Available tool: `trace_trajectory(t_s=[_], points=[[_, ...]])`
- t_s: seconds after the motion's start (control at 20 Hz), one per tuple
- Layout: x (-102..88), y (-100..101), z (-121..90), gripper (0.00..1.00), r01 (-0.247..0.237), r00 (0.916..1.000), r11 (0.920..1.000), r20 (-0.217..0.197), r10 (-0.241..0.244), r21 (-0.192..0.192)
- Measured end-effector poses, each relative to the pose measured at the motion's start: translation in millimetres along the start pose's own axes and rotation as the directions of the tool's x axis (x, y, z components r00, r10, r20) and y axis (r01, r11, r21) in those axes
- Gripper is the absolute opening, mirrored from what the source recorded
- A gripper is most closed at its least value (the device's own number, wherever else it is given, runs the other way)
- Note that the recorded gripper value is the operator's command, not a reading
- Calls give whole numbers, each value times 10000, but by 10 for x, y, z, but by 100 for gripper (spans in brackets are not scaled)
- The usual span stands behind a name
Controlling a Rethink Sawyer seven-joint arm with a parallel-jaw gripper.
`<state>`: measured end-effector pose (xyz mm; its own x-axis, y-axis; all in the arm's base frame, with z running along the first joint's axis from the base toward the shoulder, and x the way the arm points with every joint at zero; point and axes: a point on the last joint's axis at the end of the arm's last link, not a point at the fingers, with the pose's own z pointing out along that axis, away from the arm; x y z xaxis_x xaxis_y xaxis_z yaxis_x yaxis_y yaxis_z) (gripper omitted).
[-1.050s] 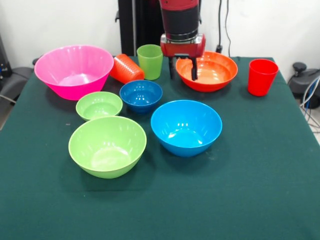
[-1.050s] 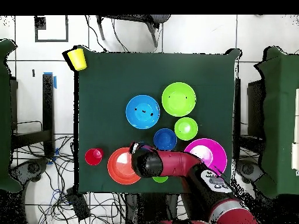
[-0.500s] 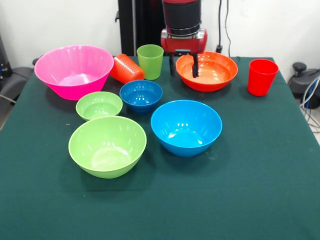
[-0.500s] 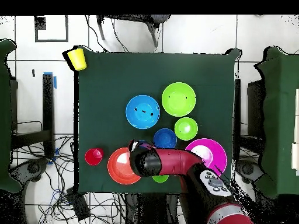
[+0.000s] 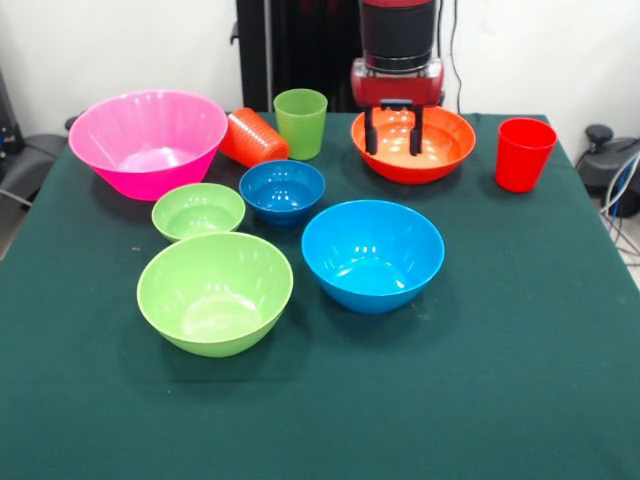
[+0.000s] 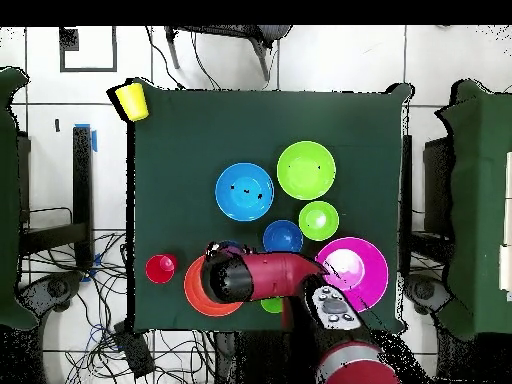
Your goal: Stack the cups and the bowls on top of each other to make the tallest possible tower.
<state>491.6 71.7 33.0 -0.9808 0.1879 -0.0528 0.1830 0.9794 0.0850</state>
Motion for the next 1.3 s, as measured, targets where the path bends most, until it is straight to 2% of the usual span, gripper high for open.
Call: trace_trajectory(t_s=[0.15, 0.45, 0.75, 1.3], points=[[21, 89, 5, 100, 542, 9984, 9977, 167, -549, 415], [-18, 175, -27, 100, 1140, 9916, 9883, 499, -1195, 1009], [-165, 9, -131, 100, 965, 9900, 9841, 876, -1104, 1493], [-333, -266, -112, 100, 751, 9895, 9800, 1081, -962, 1844]])
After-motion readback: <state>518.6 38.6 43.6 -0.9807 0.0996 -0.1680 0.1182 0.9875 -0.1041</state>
